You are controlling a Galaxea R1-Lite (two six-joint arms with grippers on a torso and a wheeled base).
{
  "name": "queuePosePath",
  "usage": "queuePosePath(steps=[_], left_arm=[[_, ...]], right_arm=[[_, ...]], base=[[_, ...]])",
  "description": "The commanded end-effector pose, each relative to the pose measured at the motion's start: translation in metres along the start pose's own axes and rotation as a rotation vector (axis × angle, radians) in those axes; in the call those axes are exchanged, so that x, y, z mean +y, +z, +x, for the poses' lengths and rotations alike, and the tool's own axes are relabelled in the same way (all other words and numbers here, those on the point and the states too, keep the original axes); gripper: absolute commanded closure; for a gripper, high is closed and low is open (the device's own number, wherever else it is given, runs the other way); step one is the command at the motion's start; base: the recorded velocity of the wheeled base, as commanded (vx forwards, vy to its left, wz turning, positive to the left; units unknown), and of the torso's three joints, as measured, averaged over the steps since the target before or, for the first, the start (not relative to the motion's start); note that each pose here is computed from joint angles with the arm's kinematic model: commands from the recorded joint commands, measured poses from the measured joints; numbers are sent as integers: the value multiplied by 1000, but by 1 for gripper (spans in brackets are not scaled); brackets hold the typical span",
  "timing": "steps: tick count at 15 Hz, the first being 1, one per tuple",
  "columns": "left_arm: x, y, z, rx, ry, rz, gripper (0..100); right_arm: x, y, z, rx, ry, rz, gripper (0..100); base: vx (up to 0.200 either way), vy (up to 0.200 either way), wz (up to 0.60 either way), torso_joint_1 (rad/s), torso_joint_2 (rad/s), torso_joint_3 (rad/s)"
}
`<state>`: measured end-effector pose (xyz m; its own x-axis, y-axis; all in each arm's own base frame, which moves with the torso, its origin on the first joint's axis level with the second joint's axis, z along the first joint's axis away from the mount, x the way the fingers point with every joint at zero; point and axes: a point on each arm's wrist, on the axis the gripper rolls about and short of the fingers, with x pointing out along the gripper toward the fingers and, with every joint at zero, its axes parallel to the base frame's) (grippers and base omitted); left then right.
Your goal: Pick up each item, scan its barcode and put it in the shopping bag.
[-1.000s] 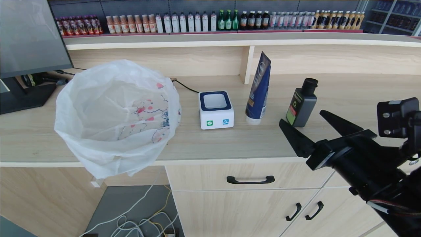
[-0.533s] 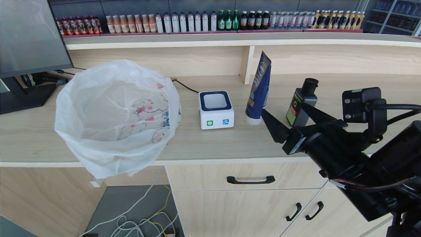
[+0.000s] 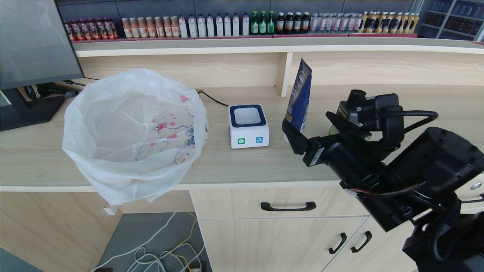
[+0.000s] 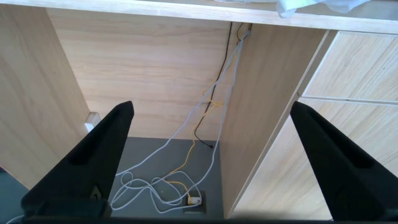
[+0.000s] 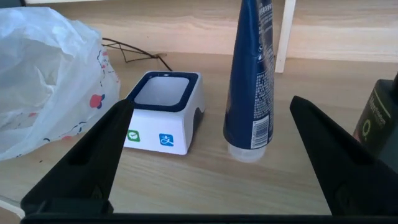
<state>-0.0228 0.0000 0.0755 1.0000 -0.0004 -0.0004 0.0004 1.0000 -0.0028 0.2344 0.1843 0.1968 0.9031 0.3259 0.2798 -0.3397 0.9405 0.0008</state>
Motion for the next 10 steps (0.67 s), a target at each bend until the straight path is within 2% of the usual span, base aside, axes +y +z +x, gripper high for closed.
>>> queuePosePath(steps=[1, 5, 8, 10], left_arm=[[0, 0, 0, 0, 0, 0, 0], [0, 0, 0, 0, 0, 0, 0], [0, 0, 0, 0, 0, 0, 0], [0, 0, 0, 0, 0, 0, 0]], right_arm=[[-6, -1, 19, -12, -37, -9, 0], [-6, 21, 45, -29, -46, 0, 0], [-8, 20, 49, 8, -55, -15, 0], [-16, 14, 55, 18, -88, -29, 0]], base=[[0, 0, 0, 0, 0, 0], [0, 0, 0, 0, 0, 0], [0, 0, 0, 0, 0, 0], [0, 0, 0, 0, 0, 0]])
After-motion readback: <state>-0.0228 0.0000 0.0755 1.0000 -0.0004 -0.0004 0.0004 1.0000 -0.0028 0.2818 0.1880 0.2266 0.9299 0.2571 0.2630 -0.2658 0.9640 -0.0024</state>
